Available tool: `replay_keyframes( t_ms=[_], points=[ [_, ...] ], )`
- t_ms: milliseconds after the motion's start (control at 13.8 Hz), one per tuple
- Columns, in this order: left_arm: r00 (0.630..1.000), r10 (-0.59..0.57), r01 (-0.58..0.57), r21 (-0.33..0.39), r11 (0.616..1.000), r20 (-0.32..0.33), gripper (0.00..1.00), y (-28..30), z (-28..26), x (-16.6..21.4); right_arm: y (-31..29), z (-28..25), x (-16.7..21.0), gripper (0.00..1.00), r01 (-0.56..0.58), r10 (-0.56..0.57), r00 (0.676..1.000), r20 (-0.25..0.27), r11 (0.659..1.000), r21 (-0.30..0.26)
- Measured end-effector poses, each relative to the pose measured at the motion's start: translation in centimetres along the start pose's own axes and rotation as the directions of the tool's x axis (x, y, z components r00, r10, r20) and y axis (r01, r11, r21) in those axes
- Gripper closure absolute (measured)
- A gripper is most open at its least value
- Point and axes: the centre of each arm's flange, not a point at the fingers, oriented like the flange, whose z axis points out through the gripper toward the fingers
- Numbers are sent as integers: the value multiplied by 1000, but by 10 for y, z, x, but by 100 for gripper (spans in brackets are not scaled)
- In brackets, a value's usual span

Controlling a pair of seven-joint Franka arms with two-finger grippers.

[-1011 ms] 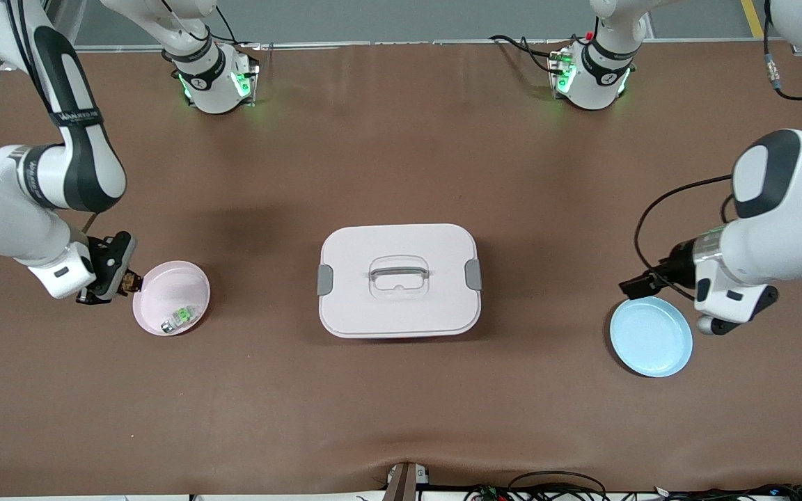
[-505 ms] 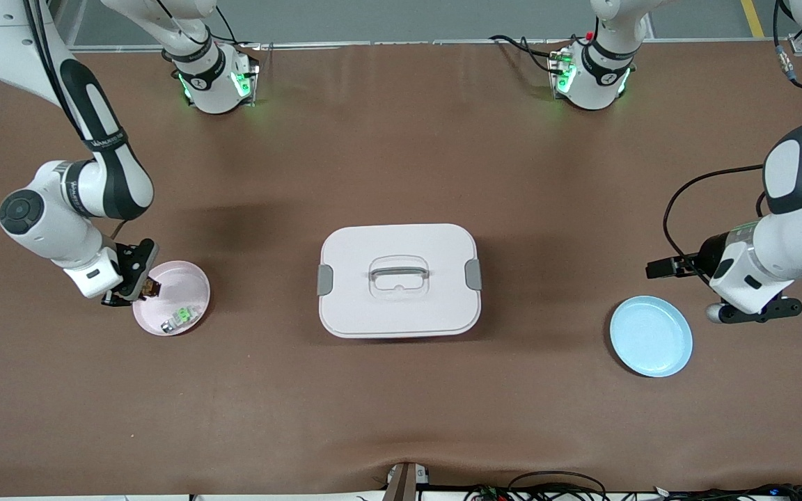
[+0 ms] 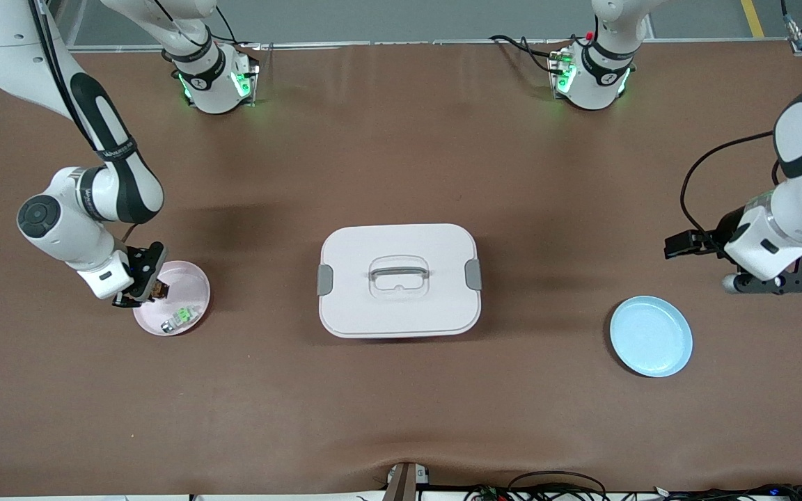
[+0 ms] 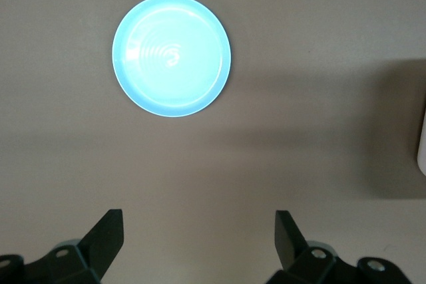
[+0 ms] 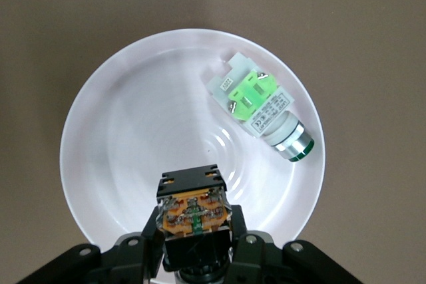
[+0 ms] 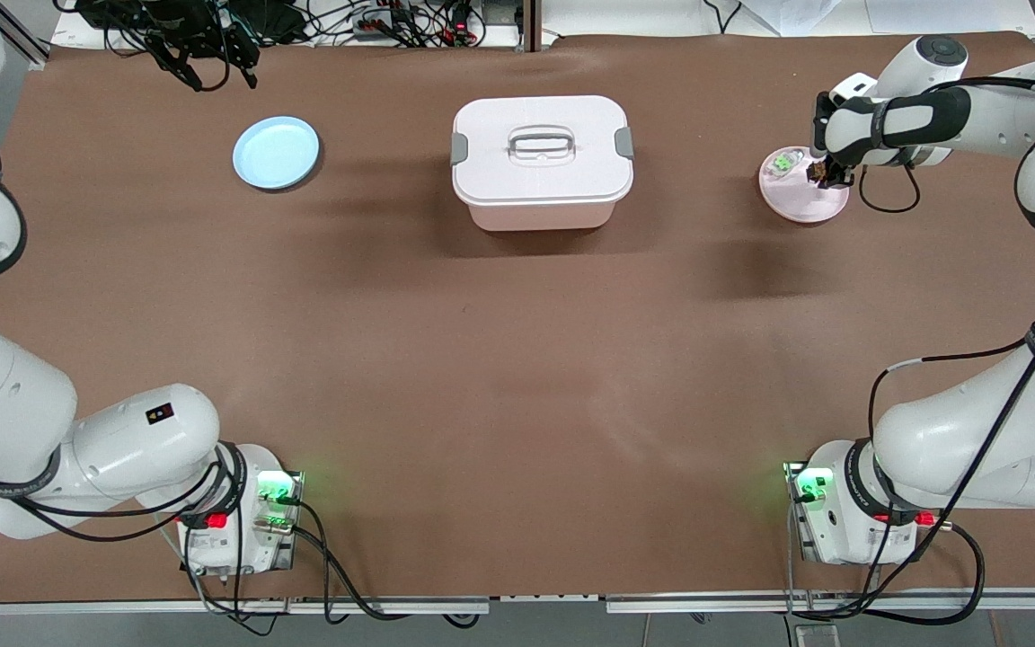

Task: Transfer orange switch to right arm and place
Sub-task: 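Lower the switch onto the white plate and open the right gripper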

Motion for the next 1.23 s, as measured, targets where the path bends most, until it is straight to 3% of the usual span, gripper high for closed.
replay_keyframes(
  t_ms=[289, 578, 939, 1083, 1227],
  points=[
    [1000, -6, 7, 45, 999, -23, 0, 8, -16, -34, -5, 19, 0, 58, 0, 0, 1000, -4, 1000, -8],
    [1000, -19, 18, 57, 998, 4, 0, 8, -62, -45, -8, 31, 0, 58, -5, 5, 1000, -4, 1000, 4],
    [998, -20, 23, 44, 999, -65, 0, 7, -109, -39, -10, 36, -1, 58, -18, 18, 1000, -3, 1000, 12],
    [998, -22, 24, 34, 999, -57, 0, 4, -104, -34, -9, 36, -3, 44, -26, 26, 1000, -3, 1000, 11],
    [999, -22, 24, 26, 999, -48, 0, 2, -99, -30, -4, 34, -4, 25, -29, 29, 1000, -1, 999, 14]
  ],
)
